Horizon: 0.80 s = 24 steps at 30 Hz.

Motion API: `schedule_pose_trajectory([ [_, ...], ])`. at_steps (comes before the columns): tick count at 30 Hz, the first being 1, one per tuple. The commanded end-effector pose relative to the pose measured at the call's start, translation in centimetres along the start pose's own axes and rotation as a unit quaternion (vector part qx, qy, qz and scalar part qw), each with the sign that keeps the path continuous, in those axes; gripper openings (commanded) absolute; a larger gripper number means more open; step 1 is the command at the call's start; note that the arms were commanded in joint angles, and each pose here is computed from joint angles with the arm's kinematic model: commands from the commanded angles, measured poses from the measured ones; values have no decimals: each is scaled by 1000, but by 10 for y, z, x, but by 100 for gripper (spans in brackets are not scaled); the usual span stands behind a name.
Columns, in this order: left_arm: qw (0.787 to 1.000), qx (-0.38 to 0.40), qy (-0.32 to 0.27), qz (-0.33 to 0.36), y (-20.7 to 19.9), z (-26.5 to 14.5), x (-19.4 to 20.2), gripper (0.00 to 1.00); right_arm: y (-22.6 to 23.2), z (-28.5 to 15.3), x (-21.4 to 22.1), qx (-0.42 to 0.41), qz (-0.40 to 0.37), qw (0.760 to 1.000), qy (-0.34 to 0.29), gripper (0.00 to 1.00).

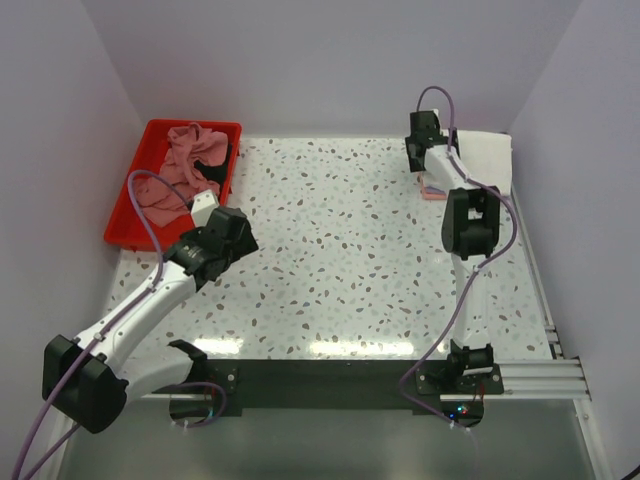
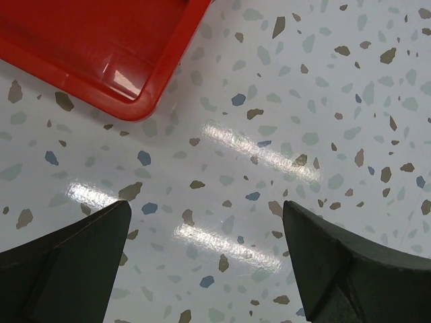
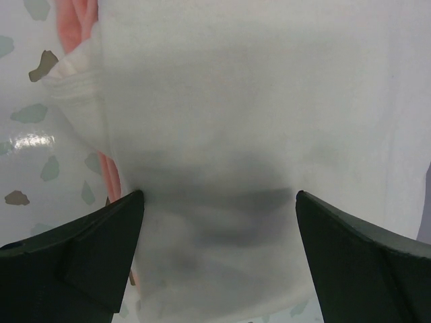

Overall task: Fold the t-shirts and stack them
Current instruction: Neatly place the folded tshirt to the corner, then reset both grippers

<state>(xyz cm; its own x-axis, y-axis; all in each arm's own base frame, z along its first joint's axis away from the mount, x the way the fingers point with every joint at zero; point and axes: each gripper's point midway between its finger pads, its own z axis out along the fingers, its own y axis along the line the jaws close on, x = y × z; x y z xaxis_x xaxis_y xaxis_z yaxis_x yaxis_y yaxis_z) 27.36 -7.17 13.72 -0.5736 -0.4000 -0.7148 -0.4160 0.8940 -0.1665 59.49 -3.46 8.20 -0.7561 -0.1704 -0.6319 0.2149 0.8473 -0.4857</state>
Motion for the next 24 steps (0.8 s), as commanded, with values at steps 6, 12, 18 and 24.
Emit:
schedule_pose_trajectory([
  [6,1000,4,-19,-10,-4,-1,-12,100,-21,-20,-34,7,10,999,-36,99],
  [12,999,15,-24,-20,-4,-9,-16,100,-64,-102,-79,-21,69,994,-88,99],
  [18,998,31,-39,-42,-2,-22,-23,100,-64,-188,-54,-64,96,989,-97,99],
  [24,996,50,-53,-56,-3,-31,-30,100,-56,-260,13,-176,225,953,-105,99],
])
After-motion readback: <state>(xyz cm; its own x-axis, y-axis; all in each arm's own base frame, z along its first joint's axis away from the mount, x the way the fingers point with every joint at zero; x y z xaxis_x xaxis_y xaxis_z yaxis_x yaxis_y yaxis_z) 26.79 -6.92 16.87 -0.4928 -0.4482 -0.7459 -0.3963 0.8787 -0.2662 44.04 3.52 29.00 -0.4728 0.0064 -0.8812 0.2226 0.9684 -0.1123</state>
